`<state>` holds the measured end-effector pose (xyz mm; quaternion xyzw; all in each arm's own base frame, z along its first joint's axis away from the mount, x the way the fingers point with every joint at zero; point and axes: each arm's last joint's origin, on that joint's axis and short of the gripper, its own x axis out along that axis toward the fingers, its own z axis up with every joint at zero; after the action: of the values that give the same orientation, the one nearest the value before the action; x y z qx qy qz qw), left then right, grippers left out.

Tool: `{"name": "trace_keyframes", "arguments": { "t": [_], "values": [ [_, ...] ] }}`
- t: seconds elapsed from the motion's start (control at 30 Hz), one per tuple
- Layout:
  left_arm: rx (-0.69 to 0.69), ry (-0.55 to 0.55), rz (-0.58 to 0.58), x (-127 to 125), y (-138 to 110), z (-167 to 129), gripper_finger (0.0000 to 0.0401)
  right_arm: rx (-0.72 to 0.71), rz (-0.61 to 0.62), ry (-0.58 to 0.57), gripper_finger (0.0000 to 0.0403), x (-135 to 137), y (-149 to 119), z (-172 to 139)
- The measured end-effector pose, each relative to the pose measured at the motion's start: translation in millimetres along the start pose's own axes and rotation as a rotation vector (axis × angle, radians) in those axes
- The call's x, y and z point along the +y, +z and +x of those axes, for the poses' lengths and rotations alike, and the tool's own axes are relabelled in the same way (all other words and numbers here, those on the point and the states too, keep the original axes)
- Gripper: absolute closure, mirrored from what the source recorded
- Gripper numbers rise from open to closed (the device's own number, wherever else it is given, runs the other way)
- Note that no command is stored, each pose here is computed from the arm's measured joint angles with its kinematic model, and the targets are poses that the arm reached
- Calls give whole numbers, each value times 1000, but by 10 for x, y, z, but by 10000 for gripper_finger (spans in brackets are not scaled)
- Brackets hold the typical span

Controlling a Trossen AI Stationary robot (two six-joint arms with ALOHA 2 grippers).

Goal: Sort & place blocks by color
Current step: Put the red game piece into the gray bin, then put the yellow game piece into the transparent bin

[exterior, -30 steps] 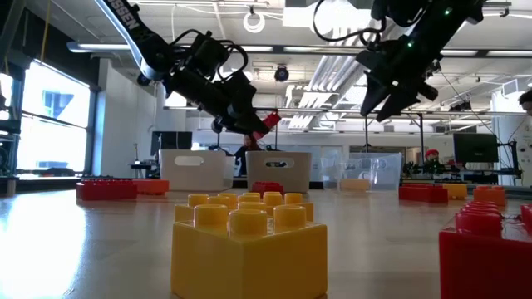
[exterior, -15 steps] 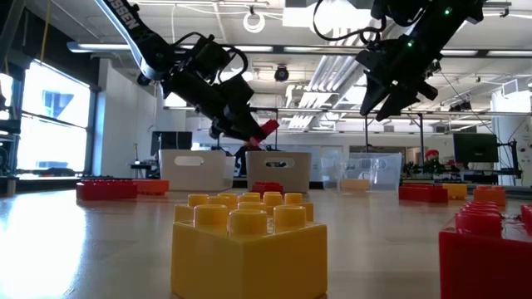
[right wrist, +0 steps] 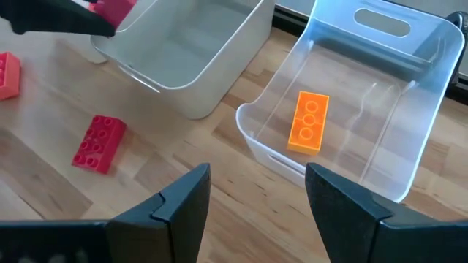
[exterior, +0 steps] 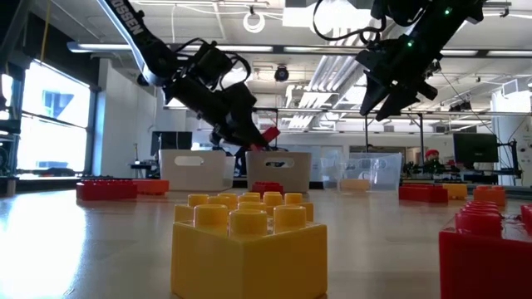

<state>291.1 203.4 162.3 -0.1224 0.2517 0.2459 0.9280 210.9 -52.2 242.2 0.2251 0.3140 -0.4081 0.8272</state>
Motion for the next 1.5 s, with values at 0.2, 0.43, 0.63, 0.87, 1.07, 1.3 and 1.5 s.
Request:
{"name": "trace_keyframes", "arguments": {
  "t": [0.2,0.43,0.63,0.87,1.07,1.3,1.5],
  "values": [
    [8,35,-1,16,-30,31,232,6,-20,8,192,2,-2,0],
    [-51,31,-7,13,27,30,186,11,-21,14,192,4,-4,0],
    [-89,35,14,12,158,-118,174,29,-30,42,192,6,-7,-11],
    [-134,38,17,-18,372,-449,174,108,-41,164,192,6,-25,-78],
    [-131,26,59,-100,473,-718,174,219,-102,239,192,-27,-88,-134],
    [-132,12,67,-179,532,-934,174,273,-178,301,192,21,-159,-175],
    [-163,13,78,-195,579,-1023,174,250,-232,362,192,127,-203,-232]
  ]
}}
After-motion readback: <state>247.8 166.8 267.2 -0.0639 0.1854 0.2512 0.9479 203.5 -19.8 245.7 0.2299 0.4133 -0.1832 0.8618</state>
